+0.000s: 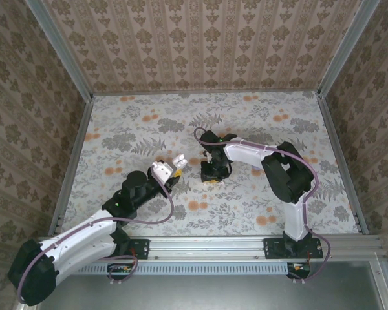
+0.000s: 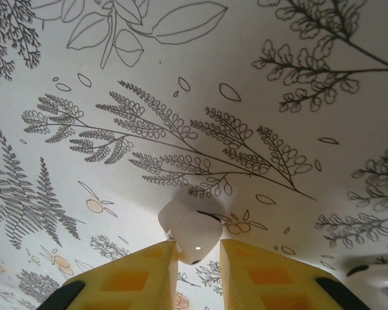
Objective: Insert the wireless bluetooth earbuds into the charging case
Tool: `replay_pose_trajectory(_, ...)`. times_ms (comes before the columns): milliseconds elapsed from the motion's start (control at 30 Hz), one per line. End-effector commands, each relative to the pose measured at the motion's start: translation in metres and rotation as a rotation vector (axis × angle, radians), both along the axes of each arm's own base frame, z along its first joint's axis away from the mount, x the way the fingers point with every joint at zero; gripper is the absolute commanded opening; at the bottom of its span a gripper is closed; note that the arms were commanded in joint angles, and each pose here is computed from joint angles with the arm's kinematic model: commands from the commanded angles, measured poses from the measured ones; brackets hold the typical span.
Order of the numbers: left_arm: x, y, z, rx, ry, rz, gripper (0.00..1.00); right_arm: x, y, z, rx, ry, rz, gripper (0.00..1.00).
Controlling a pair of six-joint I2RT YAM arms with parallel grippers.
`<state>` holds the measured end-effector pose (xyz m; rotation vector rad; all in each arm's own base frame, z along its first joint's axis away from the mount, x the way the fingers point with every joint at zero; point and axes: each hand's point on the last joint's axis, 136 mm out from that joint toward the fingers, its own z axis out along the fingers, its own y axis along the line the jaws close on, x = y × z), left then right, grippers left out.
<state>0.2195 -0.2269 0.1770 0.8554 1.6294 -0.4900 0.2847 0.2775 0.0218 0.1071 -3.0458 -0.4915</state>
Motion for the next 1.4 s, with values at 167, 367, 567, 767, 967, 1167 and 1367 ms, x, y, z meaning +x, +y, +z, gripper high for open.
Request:
replay_pose_trajectory(167,0.000,0.004,-0.001,0.009,-0.017,0.007,0.17,0.004,-0.002,-0.007,-0.018,0.005,0.001,0.16)
replay_pose_trajectory(367,-0.001,0.003,-0.004,0.005,-0.009,0.003,0.18,0.008,-0.005,0.007,-0.004,-0.059,0.002,0.13)
replay_pose_trajectory(567,-0.002,0.000,-0.008,-0.020,0.010,-0.019,0.18,0.015,-0.008,0.029,0.072,-0.187,-0.016,0.10)
replay_pose_trajectory(767,-0.008,-0.014,-0.022,-0.053,0.048,-0.099,0.17,0.023,-0.012,0.058,0.214,-0.385,-0.016,0.08)
replay_pose_trajectory(967,-0.009,-0.029,-0.021,-0.100,0.063,-0.173,0.17,0.022,-0.016,0.100,0.364,-0.626,0.078,0.06)
replay_pose_trajectory(1167,-0.008,-0.044,-0.012,-0.119,0.048,-0.238,0.17,0.017,-0.030,0.143,0.510,-0.829,0.141,0.01)
replay_pose_trajectory(1367,-0.005,-0.062,-0.001,-0.146,0.032,-0.308,0.17,0.006,-0.038,0.183,0.601,-1.020,0.206,0.01)
